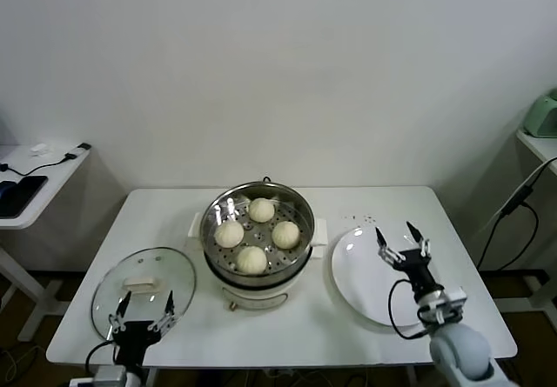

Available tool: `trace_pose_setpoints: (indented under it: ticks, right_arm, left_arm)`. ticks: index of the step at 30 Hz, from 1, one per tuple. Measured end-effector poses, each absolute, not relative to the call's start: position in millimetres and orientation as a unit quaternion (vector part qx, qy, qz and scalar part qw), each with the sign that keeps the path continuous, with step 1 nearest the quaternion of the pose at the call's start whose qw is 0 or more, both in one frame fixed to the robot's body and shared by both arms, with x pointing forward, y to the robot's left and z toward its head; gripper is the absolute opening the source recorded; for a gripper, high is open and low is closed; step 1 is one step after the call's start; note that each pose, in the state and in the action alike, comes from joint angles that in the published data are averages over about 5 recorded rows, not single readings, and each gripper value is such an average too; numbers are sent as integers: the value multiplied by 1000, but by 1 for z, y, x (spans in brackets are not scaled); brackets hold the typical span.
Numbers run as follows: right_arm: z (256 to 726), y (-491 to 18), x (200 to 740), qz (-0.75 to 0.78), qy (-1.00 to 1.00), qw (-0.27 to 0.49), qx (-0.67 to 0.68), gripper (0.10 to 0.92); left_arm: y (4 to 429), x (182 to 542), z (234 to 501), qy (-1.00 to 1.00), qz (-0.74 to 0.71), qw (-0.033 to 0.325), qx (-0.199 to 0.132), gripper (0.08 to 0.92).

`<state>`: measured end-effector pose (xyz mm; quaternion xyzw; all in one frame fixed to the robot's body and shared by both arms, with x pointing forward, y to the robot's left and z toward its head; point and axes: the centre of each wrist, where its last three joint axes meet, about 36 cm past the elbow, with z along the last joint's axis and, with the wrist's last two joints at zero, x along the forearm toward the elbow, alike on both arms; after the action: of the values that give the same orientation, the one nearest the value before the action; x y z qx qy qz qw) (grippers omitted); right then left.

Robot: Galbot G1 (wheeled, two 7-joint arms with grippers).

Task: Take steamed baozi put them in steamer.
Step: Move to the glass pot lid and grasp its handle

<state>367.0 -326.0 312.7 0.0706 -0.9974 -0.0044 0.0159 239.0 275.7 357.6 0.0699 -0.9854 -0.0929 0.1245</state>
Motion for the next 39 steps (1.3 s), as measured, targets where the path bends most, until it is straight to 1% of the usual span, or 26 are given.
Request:
trace_pose_setpoints:
  ticks: [4, 7, 10, 15, 20, 25, 39]
  right_arm:
    - [296, -319, 349, -9, -998, 28, 58, 823]
    - [288, -315, 341, -6, -998, 34, 54, 823]
    - [284, -311, 336, -4, -998, 39, 52, 823]
    - [278, -302, 331, -3, -998, 48, 51, 823]
    - [275, -297, 325, 1, -997, 56, 51, 823]
    - [272, -294, 320, 2, -997, 61, 50, 823]
    - [271, -292, 310, 1, -997, 65, 40, 823]
  left_arm:
    - [283, 240, 353, -977, -165, 101, 88, 823]
    - [291, 240, 348, -962, -243, 79, 95, 823]
    - [298, 239, 341, -938, -327, 62, 91, 823]
    - [311, 239, 325, -886, -454, 51, 77, 823]
    - [324, 245, 308, -832, -550, 50, 60, 823]
    - [334, 253, 292, -785, -615, 55, 52, 823]
    - [351, 279, 257, -719, -689, 77, 47, 823]
